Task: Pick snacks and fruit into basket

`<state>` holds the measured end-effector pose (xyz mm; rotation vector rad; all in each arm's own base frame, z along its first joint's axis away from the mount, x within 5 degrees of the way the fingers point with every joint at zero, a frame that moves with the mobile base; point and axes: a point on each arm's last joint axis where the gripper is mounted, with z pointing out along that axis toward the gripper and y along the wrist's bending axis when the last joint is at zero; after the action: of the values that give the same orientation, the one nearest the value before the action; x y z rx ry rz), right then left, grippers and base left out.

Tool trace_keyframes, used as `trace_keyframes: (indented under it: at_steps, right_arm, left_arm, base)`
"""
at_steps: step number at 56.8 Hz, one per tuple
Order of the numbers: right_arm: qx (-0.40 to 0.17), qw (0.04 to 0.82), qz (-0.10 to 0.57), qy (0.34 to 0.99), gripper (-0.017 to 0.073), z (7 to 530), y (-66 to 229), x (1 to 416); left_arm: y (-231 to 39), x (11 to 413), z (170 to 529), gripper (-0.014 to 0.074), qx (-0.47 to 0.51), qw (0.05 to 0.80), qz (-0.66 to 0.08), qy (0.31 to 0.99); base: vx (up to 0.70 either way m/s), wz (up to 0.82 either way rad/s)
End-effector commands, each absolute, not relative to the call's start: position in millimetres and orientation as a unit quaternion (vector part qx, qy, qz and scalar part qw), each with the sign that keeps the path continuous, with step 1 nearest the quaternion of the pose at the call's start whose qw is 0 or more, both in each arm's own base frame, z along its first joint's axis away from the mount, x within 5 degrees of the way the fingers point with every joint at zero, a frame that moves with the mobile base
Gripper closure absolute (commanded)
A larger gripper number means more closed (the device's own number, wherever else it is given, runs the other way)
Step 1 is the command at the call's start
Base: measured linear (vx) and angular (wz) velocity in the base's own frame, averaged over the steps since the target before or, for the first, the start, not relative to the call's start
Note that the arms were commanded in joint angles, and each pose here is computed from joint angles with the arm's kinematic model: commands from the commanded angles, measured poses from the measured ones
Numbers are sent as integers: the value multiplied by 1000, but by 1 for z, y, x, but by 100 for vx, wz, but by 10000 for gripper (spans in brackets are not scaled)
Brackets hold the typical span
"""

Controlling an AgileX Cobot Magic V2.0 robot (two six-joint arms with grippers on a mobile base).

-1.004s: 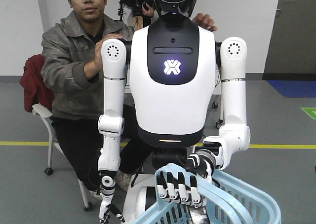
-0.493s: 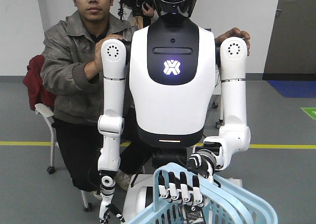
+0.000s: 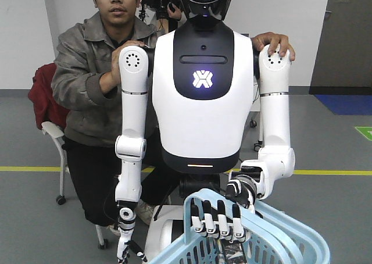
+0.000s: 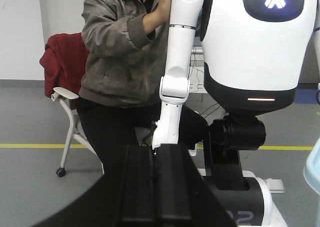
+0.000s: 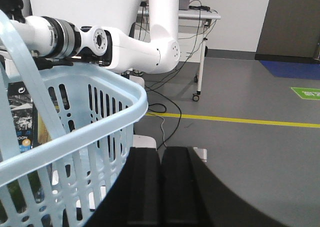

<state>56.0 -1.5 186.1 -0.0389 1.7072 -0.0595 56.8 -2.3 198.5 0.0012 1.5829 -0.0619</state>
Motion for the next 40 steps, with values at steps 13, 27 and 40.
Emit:
trace_keyframes:
  at_steps: [13, 27, 40]
  right_arm:
    - [-20, 660, -34, 750, 570, 183, -2, 56]
    - [-20, 650, -34, 759, 570, 180, -2, 56]
    - [-20, 650, -34, 759, 570, 180, -2, 56]
  left_arm:
    - [-2, 54, 216, 601, -2, 744, -31, 668]
    - [-2, 54, 216, 601, -2, 744, -31, 668]
    - [-2, 54, 216, 601, -2, 744, -31, 668]
  base:
    - [0, 0]
    - [0, 0]
    - [0, 0]
